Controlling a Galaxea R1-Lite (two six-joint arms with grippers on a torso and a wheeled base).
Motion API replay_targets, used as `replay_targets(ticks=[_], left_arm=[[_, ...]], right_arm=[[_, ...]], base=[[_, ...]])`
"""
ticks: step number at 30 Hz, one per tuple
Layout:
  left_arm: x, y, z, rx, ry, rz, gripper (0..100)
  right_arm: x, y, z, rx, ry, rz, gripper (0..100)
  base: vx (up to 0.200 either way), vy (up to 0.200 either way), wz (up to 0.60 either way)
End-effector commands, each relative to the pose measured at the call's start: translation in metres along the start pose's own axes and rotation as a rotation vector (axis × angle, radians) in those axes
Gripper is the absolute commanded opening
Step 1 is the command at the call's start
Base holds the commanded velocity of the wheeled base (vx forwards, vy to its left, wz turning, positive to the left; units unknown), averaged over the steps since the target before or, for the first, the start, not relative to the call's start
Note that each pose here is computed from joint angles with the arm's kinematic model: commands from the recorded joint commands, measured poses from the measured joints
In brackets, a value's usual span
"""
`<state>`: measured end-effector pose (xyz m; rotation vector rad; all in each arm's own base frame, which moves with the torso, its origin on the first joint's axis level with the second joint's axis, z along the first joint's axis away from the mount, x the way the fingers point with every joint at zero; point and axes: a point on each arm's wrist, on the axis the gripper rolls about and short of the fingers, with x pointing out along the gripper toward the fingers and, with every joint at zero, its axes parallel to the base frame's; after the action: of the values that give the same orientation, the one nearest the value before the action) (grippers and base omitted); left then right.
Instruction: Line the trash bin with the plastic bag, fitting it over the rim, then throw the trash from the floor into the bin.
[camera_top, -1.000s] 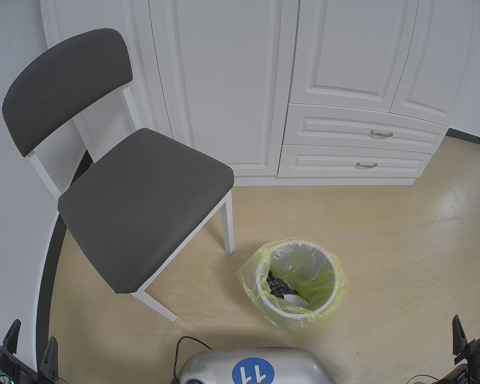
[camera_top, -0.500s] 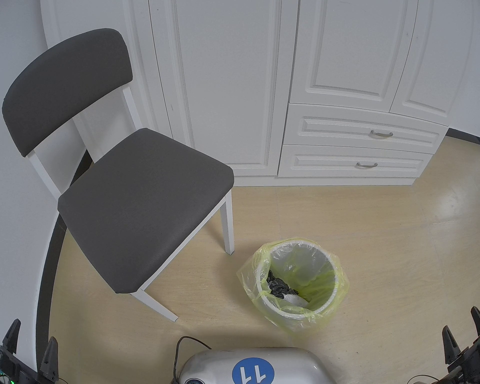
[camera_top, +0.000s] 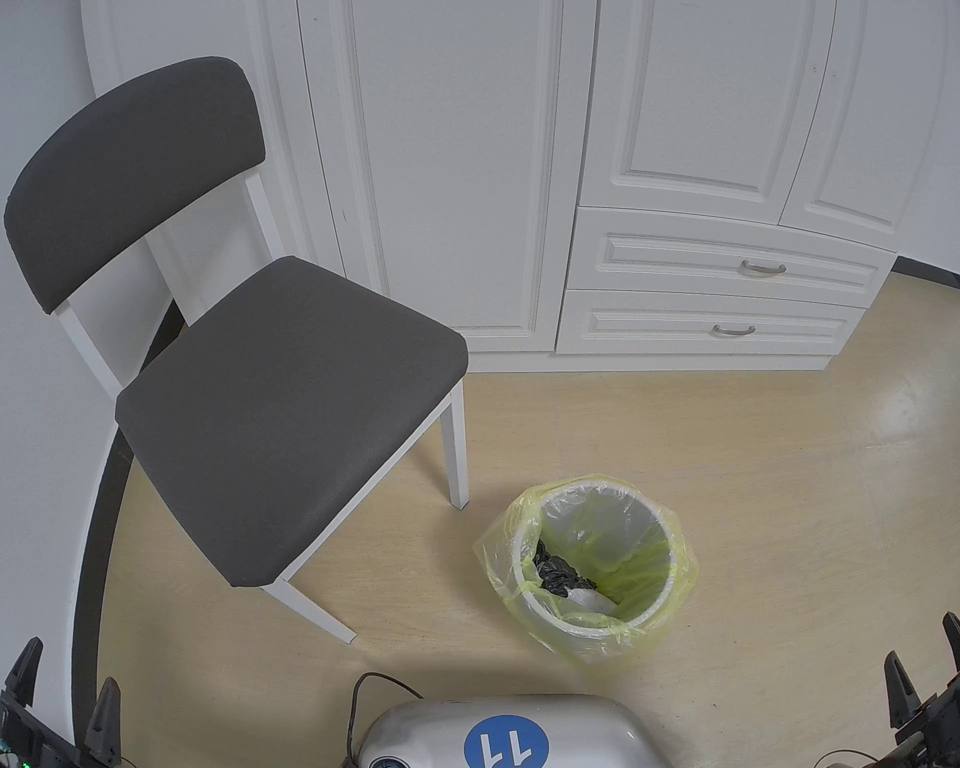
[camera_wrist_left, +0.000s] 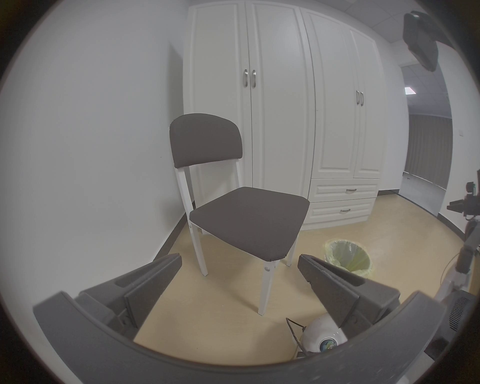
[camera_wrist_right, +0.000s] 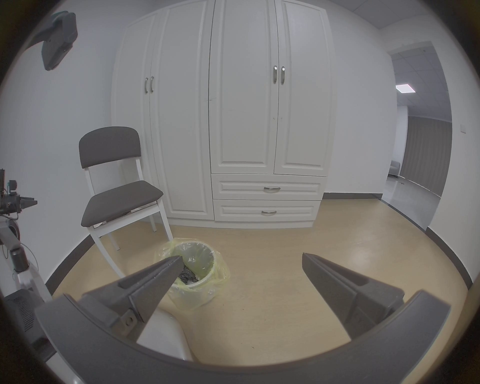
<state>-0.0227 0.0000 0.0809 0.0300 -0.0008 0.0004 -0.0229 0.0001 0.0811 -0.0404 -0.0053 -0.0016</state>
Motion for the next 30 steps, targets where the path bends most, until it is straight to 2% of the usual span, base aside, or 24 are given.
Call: replay_targets(ticks=[1,30], left_arm=[[0.0,0.0,-0.0048,-0.058,0.001,0.009,100],[0.0001,0.0002,-0.0051,-0.039,0.001,0.015,100]], right_arm=[[0.0,0.0,-0.0053,0.07,0.002,-0.003,100],[0.0,0.0,-0.0049,0.057,-0.002,-0.008,100]], base=[[0.0,0.0,0.0],[0.0,0.0,0.0]])
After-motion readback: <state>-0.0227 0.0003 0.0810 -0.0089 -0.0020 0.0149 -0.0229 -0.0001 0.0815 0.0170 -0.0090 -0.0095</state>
